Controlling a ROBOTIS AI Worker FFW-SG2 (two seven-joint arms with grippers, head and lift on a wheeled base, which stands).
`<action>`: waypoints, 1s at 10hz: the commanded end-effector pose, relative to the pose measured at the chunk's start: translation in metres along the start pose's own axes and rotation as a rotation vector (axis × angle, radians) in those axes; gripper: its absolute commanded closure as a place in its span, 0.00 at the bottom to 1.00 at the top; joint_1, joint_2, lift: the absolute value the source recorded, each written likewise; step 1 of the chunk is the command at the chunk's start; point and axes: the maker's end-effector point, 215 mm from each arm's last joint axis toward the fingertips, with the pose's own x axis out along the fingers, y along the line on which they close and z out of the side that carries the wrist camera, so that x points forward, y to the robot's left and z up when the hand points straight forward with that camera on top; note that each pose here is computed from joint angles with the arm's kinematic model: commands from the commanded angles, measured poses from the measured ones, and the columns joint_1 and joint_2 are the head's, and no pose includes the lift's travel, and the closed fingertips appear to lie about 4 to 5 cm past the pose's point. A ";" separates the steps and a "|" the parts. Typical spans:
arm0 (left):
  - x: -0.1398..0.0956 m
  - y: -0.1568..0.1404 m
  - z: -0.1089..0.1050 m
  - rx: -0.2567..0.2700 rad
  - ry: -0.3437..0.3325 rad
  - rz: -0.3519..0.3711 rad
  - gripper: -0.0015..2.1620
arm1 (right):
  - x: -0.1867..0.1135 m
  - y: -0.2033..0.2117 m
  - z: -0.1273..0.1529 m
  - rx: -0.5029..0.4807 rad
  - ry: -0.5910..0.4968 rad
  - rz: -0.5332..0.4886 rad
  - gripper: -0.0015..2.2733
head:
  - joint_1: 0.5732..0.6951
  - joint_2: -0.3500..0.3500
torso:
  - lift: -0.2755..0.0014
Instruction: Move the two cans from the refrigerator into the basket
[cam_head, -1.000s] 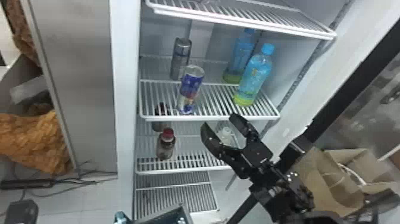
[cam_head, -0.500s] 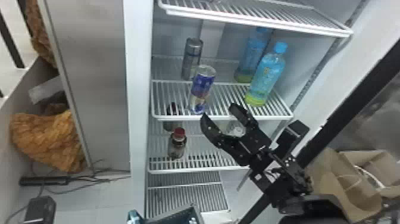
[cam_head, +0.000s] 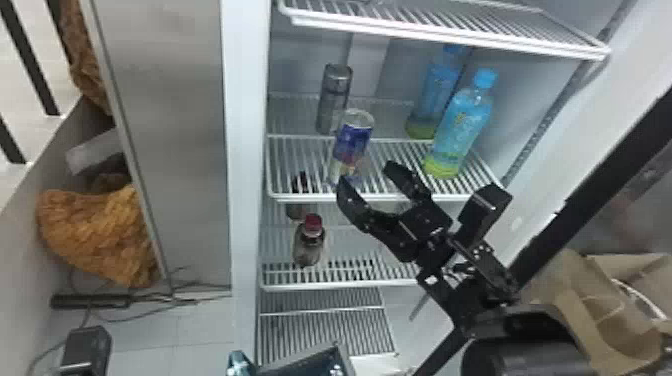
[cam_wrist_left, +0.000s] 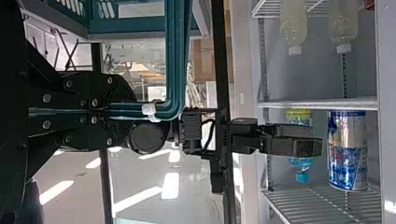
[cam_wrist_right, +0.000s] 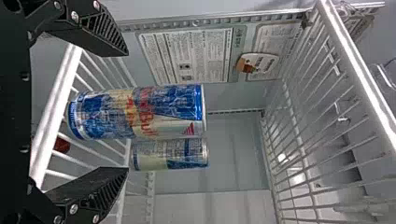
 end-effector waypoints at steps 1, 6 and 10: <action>0.000 0.001 -0.002 -0.006 0.004 0.000 0.55 | 0.009 -0.002 0.002 -0.016 0.005 0.002 0.08 | 1.00 0.17 | 0.87; -0.001 0.000 -0.002 -0.004 0.003 -0.001 0.55 | 0.041 0.008 0.001 -0.017 0.020 0.029 0.08 | 1.00 0.23 | 0.87; -0.001 0.000 -0.002 -0.006 0.001 0.000 0.55 | 0.057 -0.002 0.001 -0.035 0.049 0.011 0.08 | 1.00 0.24 | 0.87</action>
